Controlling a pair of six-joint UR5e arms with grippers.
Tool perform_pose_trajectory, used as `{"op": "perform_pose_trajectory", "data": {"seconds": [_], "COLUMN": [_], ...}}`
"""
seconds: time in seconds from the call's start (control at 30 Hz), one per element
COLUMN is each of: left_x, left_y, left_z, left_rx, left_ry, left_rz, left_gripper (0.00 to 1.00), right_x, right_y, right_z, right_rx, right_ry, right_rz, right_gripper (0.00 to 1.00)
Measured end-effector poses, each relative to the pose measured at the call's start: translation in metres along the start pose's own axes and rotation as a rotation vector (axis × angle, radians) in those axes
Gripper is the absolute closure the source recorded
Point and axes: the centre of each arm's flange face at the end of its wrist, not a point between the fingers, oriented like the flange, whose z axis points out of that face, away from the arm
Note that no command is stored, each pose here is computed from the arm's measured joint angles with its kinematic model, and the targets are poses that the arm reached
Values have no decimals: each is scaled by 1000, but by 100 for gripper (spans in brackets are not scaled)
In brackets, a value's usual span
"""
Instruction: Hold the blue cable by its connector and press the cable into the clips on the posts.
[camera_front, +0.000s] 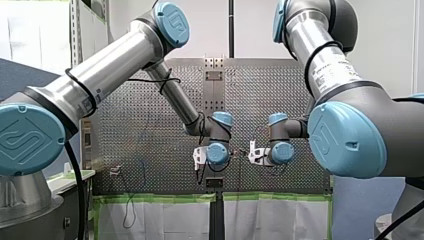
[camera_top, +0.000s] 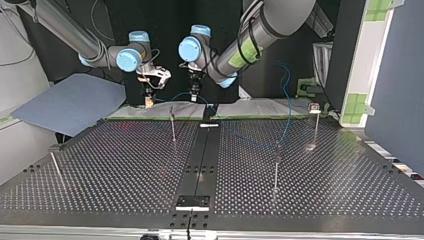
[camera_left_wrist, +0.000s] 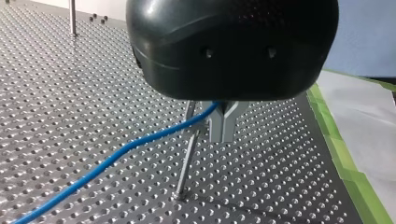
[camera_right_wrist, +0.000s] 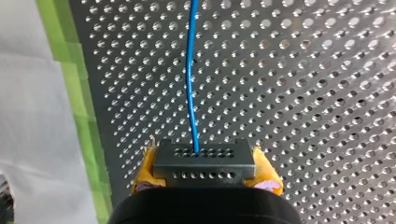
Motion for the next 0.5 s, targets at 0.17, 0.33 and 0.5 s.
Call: {"op": "perform_pose_trajectory", "data": {"seconds": [0.17,0.33,0.5], "left_x": [0,-7,2], "left_y": [-12,-24,-30], "left_z": [6,15,24], "left_rx": [-12,-33,-62], "left_ry": [-36,-90,-108], "left_rz": [-20,-53,-57], "left_gripper": [100,100,100], "right_x": [2,3,4], "right_y": [1,1,6], "right_z": [3,4,6], "right_rx": [32,67,94], "right_ry": [19,20,20], "right_rz": [15,23,46], "right_gripper": [100,100,100]}}
